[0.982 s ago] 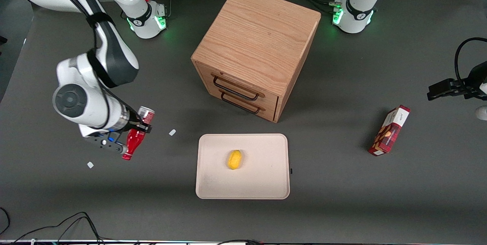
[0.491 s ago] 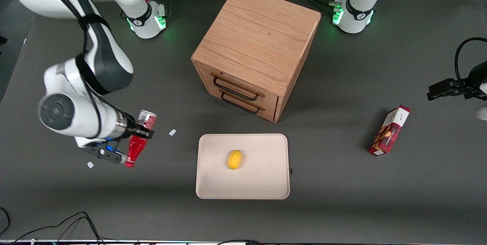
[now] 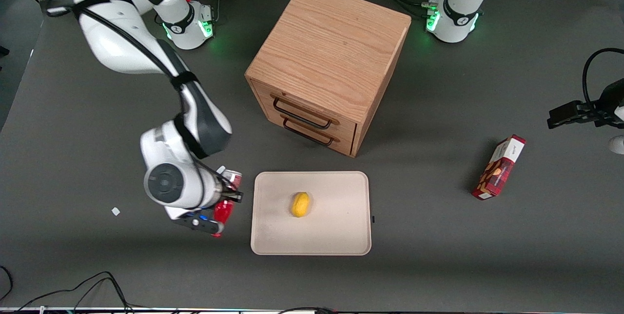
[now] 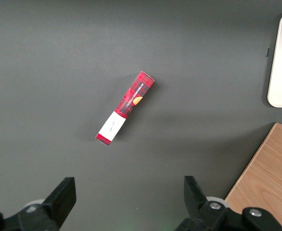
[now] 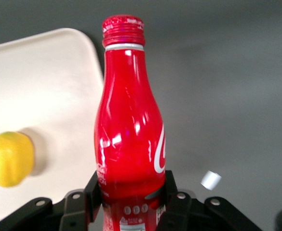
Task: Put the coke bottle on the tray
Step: 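Lower the bottle onto the tray beside the lemon with the right gripper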
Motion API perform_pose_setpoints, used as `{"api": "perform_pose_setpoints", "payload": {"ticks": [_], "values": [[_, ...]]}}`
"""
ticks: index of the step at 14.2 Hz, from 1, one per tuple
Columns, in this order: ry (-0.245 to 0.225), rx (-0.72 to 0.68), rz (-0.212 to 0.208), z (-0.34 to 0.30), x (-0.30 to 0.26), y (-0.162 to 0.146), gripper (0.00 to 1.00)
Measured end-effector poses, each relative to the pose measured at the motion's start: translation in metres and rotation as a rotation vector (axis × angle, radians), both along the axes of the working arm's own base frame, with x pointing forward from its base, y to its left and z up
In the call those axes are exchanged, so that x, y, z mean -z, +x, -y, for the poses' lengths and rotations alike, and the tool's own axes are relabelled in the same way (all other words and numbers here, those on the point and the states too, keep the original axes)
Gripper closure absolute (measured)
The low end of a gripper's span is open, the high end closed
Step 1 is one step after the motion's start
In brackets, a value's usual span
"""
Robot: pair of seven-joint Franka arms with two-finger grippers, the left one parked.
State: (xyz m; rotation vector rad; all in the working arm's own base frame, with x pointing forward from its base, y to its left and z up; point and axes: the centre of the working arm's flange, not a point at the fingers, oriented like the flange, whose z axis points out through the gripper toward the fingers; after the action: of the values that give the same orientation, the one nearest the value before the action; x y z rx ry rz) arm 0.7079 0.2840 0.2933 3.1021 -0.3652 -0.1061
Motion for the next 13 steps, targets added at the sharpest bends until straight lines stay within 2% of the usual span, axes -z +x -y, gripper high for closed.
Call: {"api": "perform_pose_setpoints", "payload": {"ticks": [2,4,13], "values": [[0.021,-0.039,0.047,-0.021,0.023,0.003,0.47],[0.037,-0.056,0.076,-0.026,0.039,0.006,0.47],[0.046,-0.147,0.113,-0.037,0.076,0.007,0.47]]}}
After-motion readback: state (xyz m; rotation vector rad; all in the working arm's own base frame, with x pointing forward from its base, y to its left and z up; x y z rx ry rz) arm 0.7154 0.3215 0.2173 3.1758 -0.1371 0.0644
